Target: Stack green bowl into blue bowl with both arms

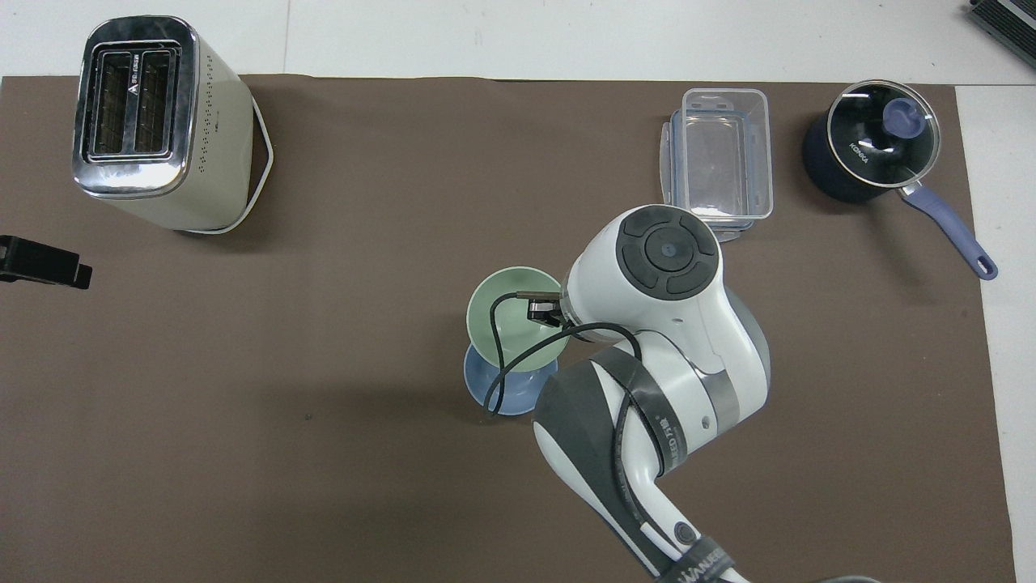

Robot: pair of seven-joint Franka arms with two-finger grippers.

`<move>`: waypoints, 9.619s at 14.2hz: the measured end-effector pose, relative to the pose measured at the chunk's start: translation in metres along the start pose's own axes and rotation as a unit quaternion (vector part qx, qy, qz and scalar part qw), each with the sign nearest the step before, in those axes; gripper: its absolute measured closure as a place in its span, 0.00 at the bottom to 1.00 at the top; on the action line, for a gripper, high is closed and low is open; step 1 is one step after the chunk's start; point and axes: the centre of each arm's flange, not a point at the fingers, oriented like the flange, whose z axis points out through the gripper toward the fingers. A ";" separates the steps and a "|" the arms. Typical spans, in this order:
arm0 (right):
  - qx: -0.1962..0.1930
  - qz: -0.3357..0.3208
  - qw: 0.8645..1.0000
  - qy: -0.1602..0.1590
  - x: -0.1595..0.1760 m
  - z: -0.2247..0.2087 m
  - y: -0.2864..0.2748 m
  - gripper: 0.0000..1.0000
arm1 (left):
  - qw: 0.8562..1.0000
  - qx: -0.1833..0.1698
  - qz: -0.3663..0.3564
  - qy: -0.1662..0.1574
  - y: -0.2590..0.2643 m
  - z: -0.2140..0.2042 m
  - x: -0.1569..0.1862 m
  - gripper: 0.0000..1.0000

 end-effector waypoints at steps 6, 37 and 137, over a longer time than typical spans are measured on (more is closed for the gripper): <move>0.004 -0.005 1.000 -0.006 -0.010 0.026 -0.005 0.96 | 1.000 0.000 0.000 0.000 0.000 0.000 0.000 0.00; 0.011 -0.038 0.999 -0.001 -0.045 0.074 0.002 0.96 | 1.000 0.000 -0.001 0.000 0.000 0.000 0.000 0.00; -0.043 -0.033 0.998 0.019 0.006 -0.258 0.317 0.00 | 1.000 0.000 -0.001 0.000 0.000 0.000 0.000 0.00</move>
